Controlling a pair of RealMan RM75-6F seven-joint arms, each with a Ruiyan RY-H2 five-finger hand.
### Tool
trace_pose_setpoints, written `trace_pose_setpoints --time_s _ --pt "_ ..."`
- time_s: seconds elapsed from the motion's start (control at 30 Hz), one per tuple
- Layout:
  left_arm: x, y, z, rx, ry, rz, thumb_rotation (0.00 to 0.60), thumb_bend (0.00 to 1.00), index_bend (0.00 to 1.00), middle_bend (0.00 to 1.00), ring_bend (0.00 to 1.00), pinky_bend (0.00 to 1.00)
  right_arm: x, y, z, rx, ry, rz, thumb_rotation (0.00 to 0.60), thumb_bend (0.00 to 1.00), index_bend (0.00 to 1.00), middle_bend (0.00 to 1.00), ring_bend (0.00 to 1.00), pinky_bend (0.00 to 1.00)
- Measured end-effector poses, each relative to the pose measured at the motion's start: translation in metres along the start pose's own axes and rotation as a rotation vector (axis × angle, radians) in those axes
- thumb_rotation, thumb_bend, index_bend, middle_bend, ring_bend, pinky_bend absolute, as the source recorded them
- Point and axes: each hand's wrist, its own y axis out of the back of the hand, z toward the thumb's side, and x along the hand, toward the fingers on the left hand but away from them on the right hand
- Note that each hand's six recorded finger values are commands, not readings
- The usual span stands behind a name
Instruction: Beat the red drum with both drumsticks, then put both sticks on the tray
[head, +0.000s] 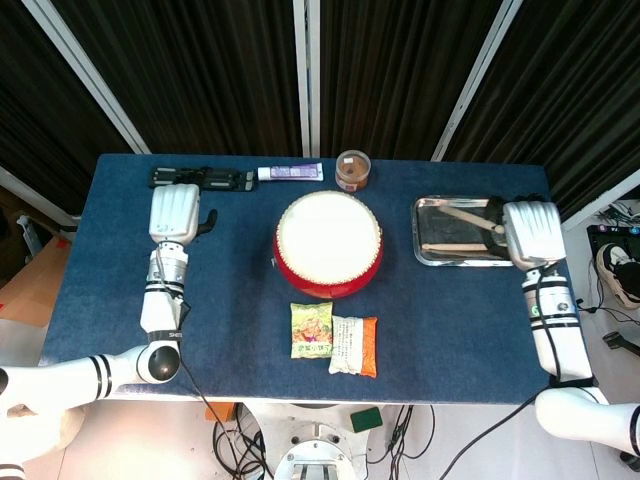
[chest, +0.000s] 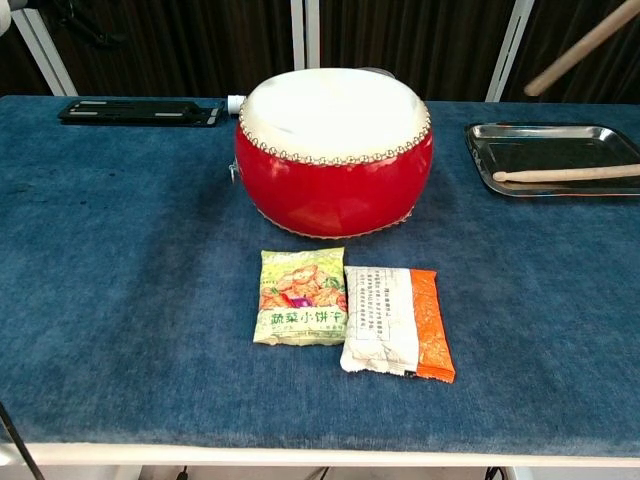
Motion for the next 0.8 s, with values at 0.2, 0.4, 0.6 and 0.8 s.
trace_pose_setpoints --time_s 0.2,0.4,0.6,0.8 --pt "-0.009 -0.004 -0.013 -0.027 -0.002 -0.002 0.600 0.31 0.20 0.27 0.31 0.58 0.002 -0.005 -0.036 0.116 -0.073 0.001 0.600 0.76 0.88 0.68 0.50 0.42" --pt "-0.018 -0.010 -0.017 -0.038 -0.024 -0.014 0.600 0.31 0.20 0.27 0.30 0.58 -0.005 -0.030 -0.057 0.231 -0.114 0.043 0.600 0.77 0.88 0.68 0.50 0.41" --pt "-0.030 -0.013 -0.023 -0.044 -0.036 -0.008 0.600 0.31 0.19 0.27 0.30 0.58 -0.023 -0.068 -0.053 0.345 -0.110 0.091 0.600 0.77 0.88 0.68 0.50 0.40" --pt "-0.041 -0.015 -0.040 -0.051 -0.015 -0.019 0.600 0.31 0.19 0.27 0.30 0.58 -0.042 -0.092 -0.038 0.462 -0.099 0.111 0.600 0.77 0.88 0.68 0.49 0.38"
